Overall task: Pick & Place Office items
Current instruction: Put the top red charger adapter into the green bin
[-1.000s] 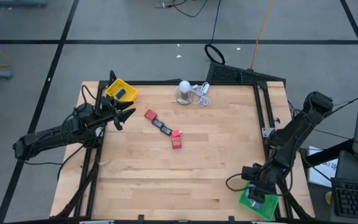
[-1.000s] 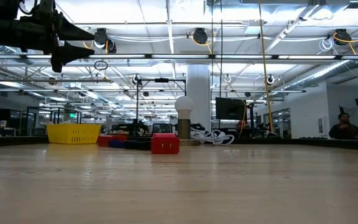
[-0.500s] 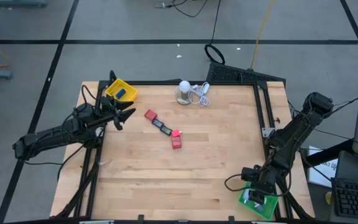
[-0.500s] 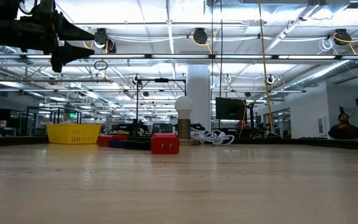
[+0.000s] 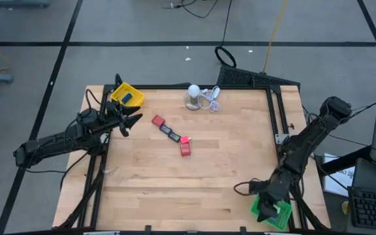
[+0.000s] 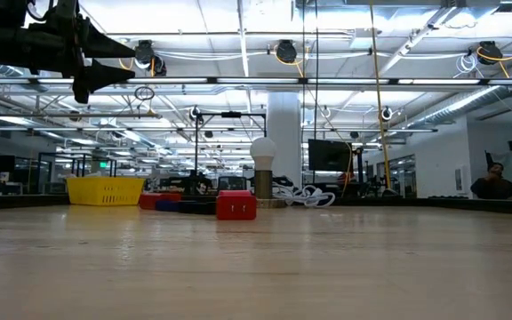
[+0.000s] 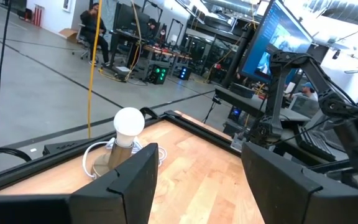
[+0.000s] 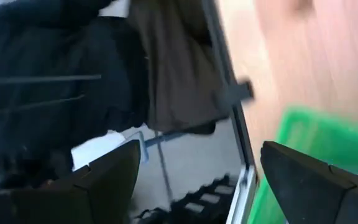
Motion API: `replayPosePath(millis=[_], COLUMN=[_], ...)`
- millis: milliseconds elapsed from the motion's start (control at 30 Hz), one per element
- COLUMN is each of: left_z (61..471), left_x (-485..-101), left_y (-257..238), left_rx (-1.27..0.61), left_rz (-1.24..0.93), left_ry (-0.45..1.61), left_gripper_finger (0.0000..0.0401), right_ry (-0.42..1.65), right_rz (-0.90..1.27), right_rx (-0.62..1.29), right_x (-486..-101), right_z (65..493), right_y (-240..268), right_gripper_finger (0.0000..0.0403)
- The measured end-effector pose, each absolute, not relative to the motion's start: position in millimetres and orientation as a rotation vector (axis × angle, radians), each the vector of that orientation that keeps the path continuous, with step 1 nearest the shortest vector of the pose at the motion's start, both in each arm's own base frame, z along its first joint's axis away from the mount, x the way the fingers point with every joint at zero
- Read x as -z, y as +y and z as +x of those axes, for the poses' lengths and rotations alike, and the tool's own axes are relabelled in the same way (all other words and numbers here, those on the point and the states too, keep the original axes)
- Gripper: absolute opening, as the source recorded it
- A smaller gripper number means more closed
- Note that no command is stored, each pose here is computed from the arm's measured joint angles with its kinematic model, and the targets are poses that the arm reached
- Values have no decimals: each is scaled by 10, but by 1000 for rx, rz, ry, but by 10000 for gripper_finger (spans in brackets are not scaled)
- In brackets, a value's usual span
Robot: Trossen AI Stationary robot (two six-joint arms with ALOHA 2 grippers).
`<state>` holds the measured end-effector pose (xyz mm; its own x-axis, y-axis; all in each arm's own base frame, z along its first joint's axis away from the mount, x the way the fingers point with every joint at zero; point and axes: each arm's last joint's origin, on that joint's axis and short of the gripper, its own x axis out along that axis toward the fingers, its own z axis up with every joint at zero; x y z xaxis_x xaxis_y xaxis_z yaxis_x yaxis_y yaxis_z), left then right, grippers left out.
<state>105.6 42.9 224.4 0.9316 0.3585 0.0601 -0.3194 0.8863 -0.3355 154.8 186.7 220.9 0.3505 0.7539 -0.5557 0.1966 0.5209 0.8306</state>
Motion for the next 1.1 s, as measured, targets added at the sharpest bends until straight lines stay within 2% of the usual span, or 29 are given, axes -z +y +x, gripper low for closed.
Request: replayPosePath(millis=[100,200,400,500,633,767,867,967,1100], left_z=[1055,1056,1056,1055,1056,1056,1056,1053,1053], left_x=[-2245,-2244,-2244,-2244,-2244,-2244,-2245,-2265,-2267], left_y=[428,429,429,429,429,429,429,430,430], left_rx=[-353,-353,-353,-353,-353,-353,-353,-356,-355], left_rz=[-328,-328,-328,-328,-328,-328,-328,-340,-347], left_ry=[-122,-122,-122,-122,-122,-122,-123,-148,-151], left_gripper_finger=[234,235,234,234,234,234,235,234,234], right_ry=[1028,797,403,265,144,138,144,62,-20], right_rz=[861,647,127,-30,-101,-99,-54,44,142], right_rx=[-541,-515,-134,45,218,264,162,12,-36], right_x=[-2258,-2291,-2358,-2462,-2601,-2615,-2559,-2432,-2228], right_z=[1651,1773,1998,2124,2271,2369,2435,2497,2492], right_y=[1820,1736,1474,1319,1092,890,732,515,237], right_gripper_finger=[317,317,318,318,318,318,318,318,318])
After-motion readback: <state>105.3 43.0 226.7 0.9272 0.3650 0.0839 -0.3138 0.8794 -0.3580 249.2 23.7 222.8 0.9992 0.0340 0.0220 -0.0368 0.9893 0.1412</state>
